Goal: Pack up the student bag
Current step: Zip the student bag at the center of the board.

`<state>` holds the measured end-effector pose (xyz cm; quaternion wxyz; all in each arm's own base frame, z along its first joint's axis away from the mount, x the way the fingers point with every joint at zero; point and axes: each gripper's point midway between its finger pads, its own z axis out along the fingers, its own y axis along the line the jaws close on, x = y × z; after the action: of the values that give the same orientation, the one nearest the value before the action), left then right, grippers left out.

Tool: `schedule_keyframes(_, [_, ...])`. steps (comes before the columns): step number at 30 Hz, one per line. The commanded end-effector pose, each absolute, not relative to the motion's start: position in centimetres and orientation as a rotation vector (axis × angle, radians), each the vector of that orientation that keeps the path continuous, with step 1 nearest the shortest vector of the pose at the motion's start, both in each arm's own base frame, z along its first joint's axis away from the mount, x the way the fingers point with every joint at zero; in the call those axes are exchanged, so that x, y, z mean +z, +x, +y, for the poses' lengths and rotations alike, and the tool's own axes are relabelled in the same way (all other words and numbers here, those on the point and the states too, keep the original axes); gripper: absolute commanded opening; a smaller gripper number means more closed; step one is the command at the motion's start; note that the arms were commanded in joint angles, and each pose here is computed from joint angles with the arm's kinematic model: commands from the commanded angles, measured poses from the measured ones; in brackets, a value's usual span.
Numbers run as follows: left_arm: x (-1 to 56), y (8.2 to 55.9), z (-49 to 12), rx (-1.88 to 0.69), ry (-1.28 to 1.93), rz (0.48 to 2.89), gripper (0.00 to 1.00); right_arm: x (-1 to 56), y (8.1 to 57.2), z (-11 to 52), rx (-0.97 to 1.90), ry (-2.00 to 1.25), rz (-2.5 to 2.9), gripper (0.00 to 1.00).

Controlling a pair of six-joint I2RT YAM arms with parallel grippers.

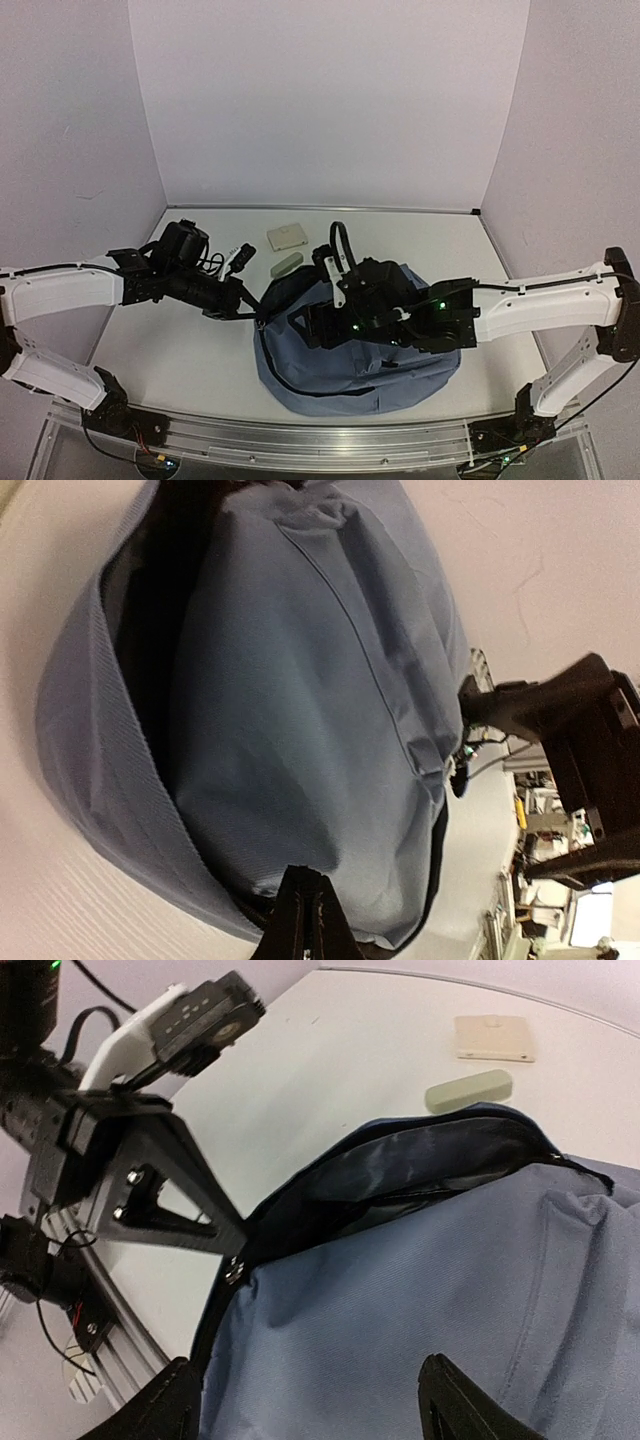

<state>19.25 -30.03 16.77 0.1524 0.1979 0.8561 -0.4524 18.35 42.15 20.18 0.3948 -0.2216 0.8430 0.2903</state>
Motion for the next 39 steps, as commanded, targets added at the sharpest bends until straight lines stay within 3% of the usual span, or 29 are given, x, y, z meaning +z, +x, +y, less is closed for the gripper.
schedule_keyframes(1, [21.0,22.0,-29.2,-1.149,0.519,2.284,0.00,23.8,18.4,44.1,0.978,-0.628,1.971,0.70])
schedule_keyframes(6, [20.9,21.0,-29.2,-1.179,0.542,2.313,0.00,22.9,24.9,42.5,0.893,-0.417,2.052,0.58])
schedule_keyframes(13, [20.5,19.2,-29.8,-1.299,0.583,2.335,0.00,21.2,30.2,37.6,0.461,-0.199,2.133,0.65])
schedule_keyframes(22, [20.5,19.1,-30.1,-1.307,0.615,2.319,0.00,20.3,30.0,28.1,0.158,0.013,2.165,0.89])
schedule_keyframes(26, [20.2,19.4,-30.5,-1.299,0.638,2.332,0.00,18.5,29.7,24.2,0.169,0.109,2.236,0.92])
schedule_keyframes(31, [20.6,20.6,-30.1,-1.213,0.599,2.325,0.01,15.9,28.6,20.1,0.224,0.197,2.324,0.93])
schedule_keyframes(39, [20.1,19.4,-28.5,-1.193,0.525,2.387,0.04,14.4,27.5,20.0,0.374,0.148,2.370,0.81])
